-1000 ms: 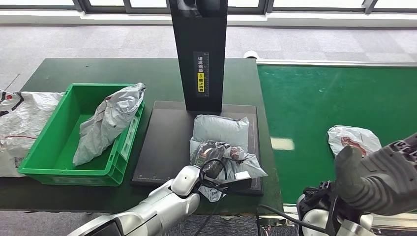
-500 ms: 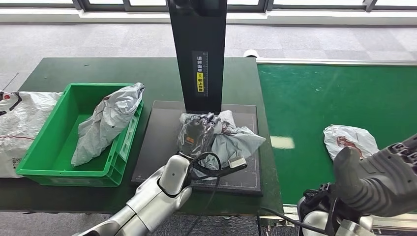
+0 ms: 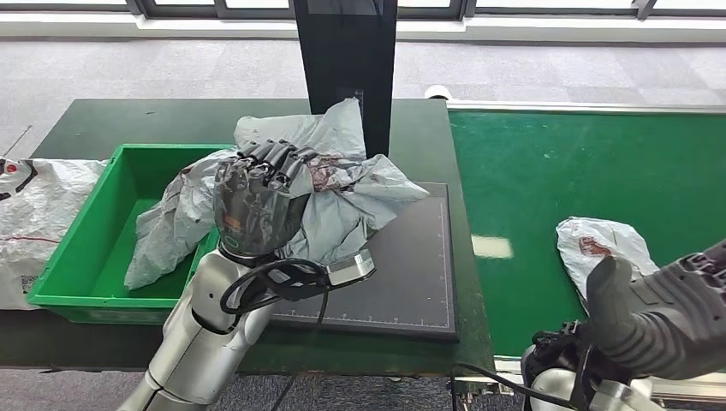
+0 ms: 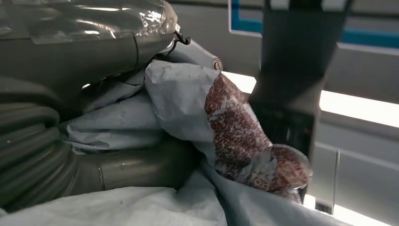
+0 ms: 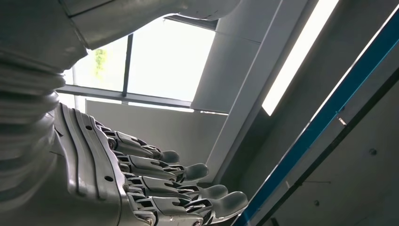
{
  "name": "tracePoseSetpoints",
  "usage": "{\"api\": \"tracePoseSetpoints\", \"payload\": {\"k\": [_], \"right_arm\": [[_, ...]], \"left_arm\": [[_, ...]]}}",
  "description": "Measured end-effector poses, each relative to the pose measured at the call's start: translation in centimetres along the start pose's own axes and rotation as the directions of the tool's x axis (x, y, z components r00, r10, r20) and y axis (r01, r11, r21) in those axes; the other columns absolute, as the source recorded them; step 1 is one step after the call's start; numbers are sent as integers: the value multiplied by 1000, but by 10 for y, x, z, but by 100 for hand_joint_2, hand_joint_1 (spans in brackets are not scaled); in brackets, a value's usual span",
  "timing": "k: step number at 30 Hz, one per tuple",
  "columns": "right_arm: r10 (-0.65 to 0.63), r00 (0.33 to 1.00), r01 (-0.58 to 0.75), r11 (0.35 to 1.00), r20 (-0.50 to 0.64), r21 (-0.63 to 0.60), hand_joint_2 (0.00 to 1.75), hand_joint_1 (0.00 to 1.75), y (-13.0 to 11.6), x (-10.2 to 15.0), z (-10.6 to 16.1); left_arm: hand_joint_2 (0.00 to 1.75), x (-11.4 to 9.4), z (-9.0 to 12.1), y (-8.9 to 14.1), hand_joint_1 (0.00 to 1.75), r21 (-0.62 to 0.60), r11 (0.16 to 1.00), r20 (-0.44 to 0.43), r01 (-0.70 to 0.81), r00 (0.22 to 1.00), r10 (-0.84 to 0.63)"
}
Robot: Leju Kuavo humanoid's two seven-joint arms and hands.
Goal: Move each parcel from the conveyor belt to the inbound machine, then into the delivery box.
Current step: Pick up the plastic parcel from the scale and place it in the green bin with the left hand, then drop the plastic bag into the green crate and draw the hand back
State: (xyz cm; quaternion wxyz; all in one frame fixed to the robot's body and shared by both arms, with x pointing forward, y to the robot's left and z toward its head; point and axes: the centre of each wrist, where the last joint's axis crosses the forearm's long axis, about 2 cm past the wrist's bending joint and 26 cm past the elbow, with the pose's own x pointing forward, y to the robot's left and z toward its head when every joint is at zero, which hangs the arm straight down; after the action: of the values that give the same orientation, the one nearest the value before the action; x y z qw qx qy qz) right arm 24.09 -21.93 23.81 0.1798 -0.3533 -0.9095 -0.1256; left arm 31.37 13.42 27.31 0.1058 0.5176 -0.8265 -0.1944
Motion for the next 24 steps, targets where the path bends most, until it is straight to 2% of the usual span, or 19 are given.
{"api": "tracePoseSetpoints", "payload": {"k": [7, 16, 20, 24], "right_arm": [[3, 1000, -3, 1000, 0, 0, 175, 0, -1, -1, 0], [5, 1000, -5, 1000, 0, 2, 175, 0, -1, -1, 0], [-4, 1000, 4, 1000, -16, 2, 175, 0, 0, -1, 3], [-20, 999, 20, 1000, -30, 13, 175, 0, 4, -1, 6]], "left_arm": [[175, -21, -6, 26, 175, 95, 994, -141, 59, 989, -45], [175, -31, -7, 38, 175, 138, 988, -211, 72, 976, -42], [175, -63, 8, 33, 175, 107, 990, -296, 95, 953, -59], [175, -107, 47, 13, 175, -63, 985, -413, 160, 894, -172]]}}
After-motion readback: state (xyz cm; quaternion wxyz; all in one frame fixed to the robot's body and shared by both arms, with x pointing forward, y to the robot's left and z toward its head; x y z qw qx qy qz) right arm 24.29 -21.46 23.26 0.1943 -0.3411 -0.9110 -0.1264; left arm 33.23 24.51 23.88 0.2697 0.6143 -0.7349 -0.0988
